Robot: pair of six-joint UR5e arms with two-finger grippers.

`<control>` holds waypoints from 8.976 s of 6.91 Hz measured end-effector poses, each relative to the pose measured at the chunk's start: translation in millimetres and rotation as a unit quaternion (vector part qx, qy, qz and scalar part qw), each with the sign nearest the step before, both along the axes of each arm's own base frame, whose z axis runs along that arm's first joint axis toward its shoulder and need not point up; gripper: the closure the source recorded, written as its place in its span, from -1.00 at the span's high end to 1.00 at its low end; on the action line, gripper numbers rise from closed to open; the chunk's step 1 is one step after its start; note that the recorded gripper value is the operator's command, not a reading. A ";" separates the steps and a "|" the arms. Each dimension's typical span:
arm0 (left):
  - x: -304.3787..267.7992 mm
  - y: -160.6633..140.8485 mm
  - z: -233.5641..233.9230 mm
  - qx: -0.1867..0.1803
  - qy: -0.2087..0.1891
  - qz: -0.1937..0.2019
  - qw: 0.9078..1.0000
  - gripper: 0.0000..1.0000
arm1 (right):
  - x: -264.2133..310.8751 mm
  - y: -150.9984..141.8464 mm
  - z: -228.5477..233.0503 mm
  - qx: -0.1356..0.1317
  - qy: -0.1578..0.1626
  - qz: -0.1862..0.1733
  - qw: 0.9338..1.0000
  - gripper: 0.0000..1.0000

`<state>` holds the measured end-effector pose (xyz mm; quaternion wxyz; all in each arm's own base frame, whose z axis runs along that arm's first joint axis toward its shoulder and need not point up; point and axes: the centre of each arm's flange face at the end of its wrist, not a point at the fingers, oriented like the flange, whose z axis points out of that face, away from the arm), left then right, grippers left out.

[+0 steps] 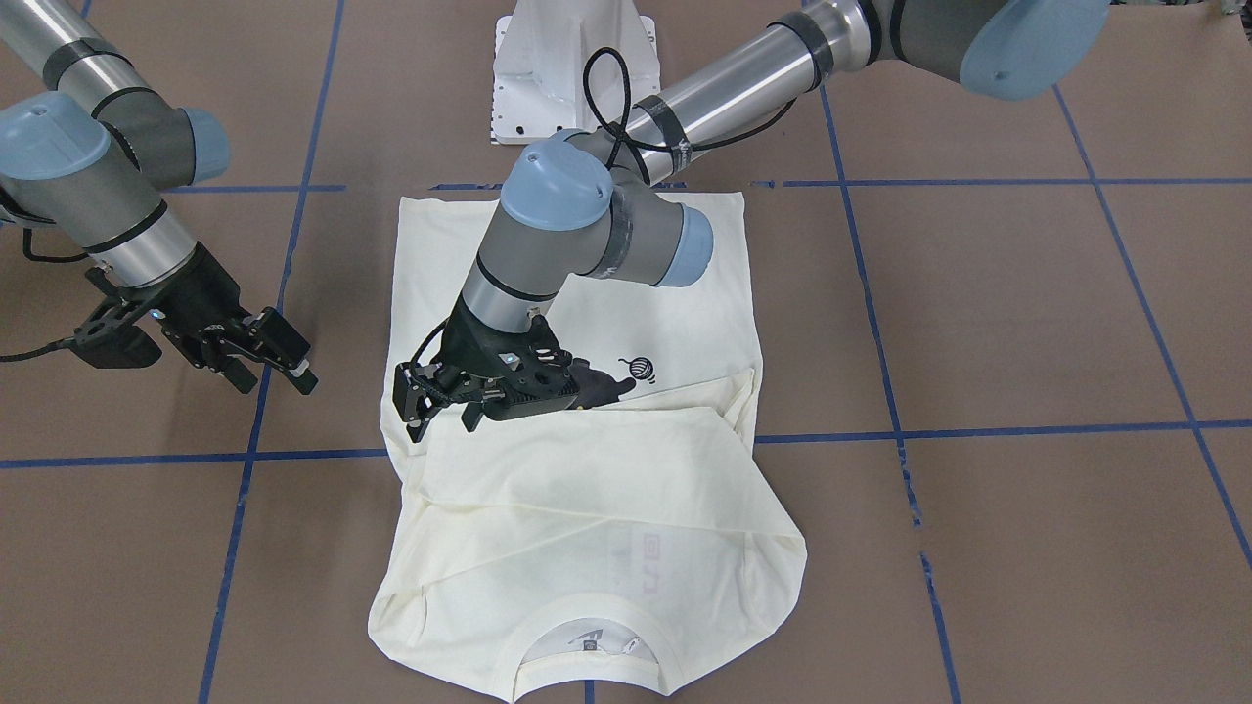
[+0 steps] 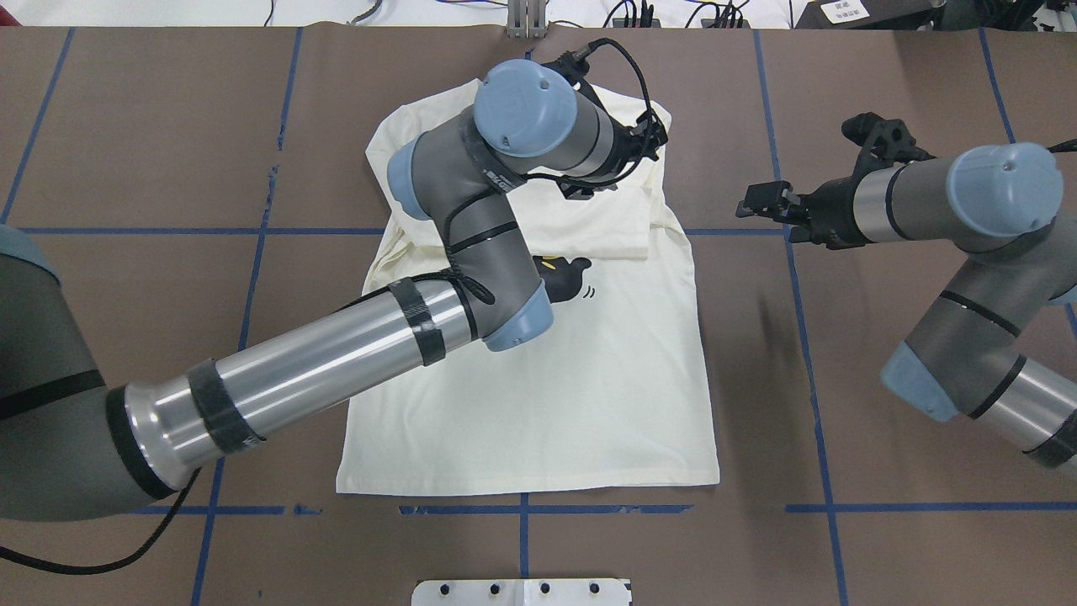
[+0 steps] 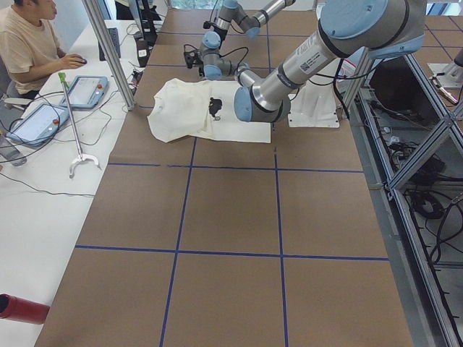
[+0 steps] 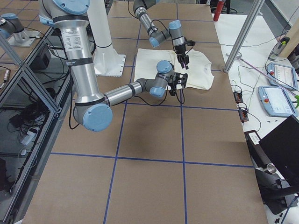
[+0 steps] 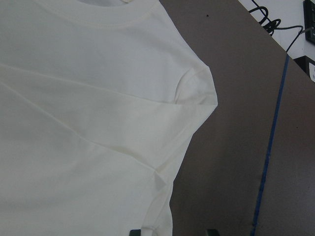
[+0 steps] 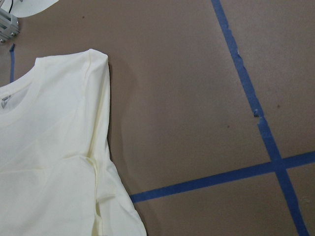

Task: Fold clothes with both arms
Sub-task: 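Release the sleeve with the left gripper while the right gripper moves to the hem, then move the left gripper down to the hem corner nearest the robot, then grasp both hem corners nearest the robot with both grippers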

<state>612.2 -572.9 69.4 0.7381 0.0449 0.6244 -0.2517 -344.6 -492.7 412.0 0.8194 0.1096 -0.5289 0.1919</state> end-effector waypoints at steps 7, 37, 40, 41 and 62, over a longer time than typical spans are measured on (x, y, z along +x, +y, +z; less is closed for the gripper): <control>-172.7 65.8 158.9 0.007 0.014 0.027 0.999 0.42 | -125.9 211.4 -115.6 -0.133 0.045 0.022 0.990 0.74; -127.0 273.2 236.7 -0.150 -0.248 0.055 0.956 0.25 | -106.2 277.8 -112.0 -0.188 0.122 0.020 0.974 -1.00; -114.0 316.0 268.0 -0.185 -0.274 0.072 0.941 0.13 | -104.0 276.2 -113.5 -0.188 0.123 0.022 0.974 -1.00; -111.5 321.3 268.8 -0.188 -0.275 0.079 0.939 0.10 | -103.5 276.0 -115.1 -0.188 0.123 0.022 0.974 -1.00; -105.5 339.3 254.8 -0.165 -0.250 0.103 0.948 -1.00 | -90.6 273.4 -125.3 -0.188 0.115 0.026 0.975 -1.00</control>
